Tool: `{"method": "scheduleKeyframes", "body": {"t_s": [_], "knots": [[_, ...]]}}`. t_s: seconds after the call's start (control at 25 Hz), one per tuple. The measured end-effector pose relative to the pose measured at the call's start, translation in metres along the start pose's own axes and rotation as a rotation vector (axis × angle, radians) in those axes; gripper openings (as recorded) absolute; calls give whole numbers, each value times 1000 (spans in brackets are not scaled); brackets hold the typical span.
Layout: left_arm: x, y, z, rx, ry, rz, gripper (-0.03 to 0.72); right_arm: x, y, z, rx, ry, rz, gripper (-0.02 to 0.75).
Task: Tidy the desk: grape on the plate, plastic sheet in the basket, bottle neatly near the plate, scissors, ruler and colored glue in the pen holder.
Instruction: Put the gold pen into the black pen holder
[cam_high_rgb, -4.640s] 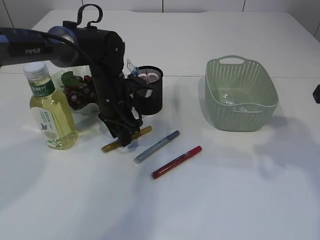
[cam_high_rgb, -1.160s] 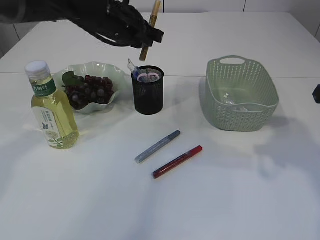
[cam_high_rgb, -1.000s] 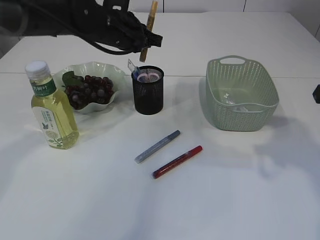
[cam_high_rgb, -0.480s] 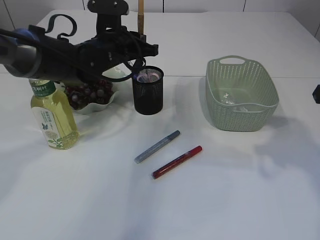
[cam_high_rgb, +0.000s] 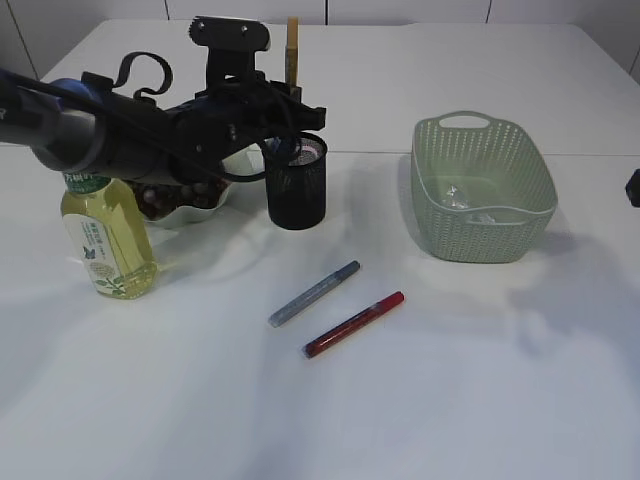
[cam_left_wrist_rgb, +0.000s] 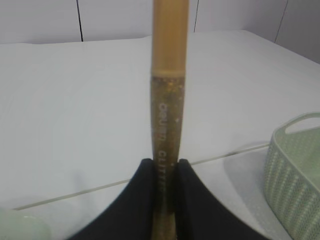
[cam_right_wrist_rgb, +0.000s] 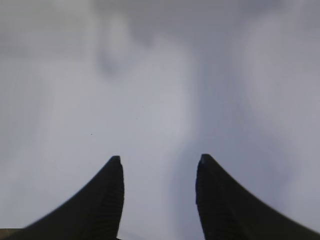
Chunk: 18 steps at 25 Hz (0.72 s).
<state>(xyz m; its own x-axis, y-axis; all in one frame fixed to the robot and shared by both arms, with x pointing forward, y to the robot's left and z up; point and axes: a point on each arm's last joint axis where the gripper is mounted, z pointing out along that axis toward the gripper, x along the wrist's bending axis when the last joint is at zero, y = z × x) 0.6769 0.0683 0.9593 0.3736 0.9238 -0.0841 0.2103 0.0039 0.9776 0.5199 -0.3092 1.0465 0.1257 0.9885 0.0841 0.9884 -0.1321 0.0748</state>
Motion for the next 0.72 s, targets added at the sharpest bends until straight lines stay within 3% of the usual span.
{"method": "scheduleKeyframes", "body": {"t_s": [0.72], "knots": [[-4, -10, 2, 35, -9, -47, 82, 0, 0, 0, 0, 4, 1, 378]]}}
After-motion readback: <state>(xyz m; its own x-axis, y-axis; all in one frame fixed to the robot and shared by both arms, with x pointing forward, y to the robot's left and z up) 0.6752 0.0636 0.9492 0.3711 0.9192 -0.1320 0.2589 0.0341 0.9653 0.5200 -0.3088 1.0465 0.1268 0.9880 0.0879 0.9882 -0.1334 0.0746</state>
